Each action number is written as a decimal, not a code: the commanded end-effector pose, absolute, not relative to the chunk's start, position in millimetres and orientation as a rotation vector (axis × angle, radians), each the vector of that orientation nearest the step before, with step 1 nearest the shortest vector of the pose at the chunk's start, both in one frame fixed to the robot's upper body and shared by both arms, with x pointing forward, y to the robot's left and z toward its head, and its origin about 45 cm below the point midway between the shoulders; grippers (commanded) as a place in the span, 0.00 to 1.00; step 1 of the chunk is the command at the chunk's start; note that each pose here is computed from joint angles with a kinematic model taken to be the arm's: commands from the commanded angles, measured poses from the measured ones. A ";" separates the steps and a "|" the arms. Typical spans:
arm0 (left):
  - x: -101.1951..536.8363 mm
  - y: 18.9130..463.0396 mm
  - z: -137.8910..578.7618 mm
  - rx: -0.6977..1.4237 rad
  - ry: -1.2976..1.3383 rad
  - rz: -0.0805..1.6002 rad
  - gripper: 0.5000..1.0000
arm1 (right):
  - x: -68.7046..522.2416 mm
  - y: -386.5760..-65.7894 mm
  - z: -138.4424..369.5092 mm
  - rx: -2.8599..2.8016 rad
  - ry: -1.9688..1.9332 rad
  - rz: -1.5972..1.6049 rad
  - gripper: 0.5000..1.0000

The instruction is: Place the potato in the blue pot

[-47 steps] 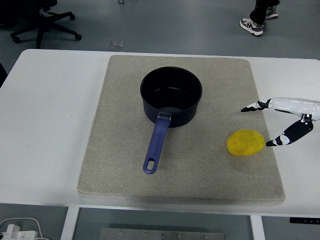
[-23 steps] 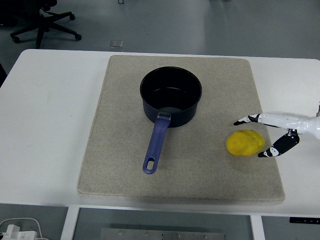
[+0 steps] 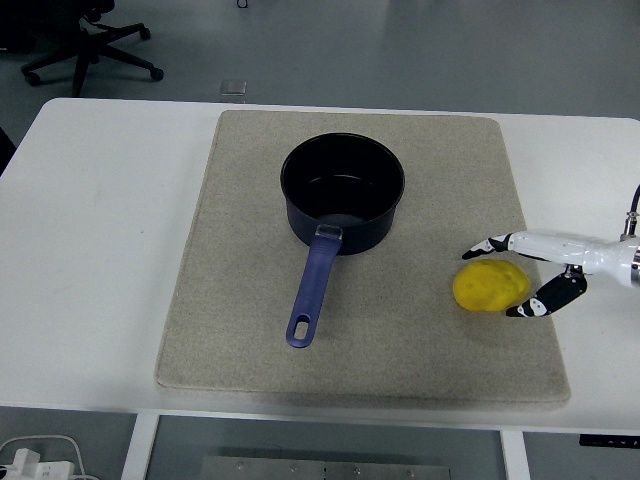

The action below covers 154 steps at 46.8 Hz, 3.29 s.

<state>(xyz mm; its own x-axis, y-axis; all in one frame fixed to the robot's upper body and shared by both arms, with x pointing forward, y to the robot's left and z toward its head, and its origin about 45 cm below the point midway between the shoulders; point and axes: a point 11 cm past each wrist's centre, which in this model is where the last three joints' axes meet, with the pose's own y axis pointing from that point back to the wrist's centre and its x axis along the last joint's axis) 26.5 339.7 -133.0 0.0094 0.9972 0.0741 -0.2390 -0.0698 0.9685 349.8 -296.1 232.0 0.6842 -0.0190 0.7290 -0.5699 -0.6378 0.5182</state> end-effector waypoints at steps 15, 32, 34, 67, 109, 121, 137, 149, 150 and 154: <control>26.4 339.7 -133.0 1.088 0.982 1.354 0.99 | 352.3 -287.2 220.9 2.129 -0.438 0.897 0.55; 26.4 339.7 -133.0 1.089 0.982 1.353 0.99 | 354.9 -290.5 226.5 2.117 -0.448 0.918 0.00; 26.4 339.7 -133.0 1.089 0.982 1.353 0.99 | 355.0 -290.3 226.9 2.120 -0.449 0.917 0.00; 26.4 339.7 -133.0 1.089 0.982 1.353 0.99 | 386.6 -303.2 301.8 2.114 -0.592 0.973 0.00; 26.4 339.7 -133.0 1.089 0.982 1.353 0.99 | 443.0 -201.4 384.9 2.177 -0.498 1.168 0.00; 26.4 339.7 -133.0 1.089 0.982 1.353 0.99 | 460.0 -132.7 377.3 2.202 -0.413 1.214 0.00; 26.4 339.7 -133.0 1.089 0.982 1.353 0.99 | 464.8 -79.4 348.2 2.218 -0.334 1.194 0.00; 26.4 339.7 -133.0 1.089 0.982 1.353 0.99 | 470.5 -85.6 336.8 2.204 -0.352 1.159 0.00; 26.4 339.7 -133.0 1.089 0.982 1.353 0.99 | 470.2 -86.2 334.5 2.204 -0.350 1.154 0.00; 26.4 339.7 -133.0 1.089 0.982 1.353 0.99 | 467.5 -87.0 322.0 2.208 -0.336 1.129 0.00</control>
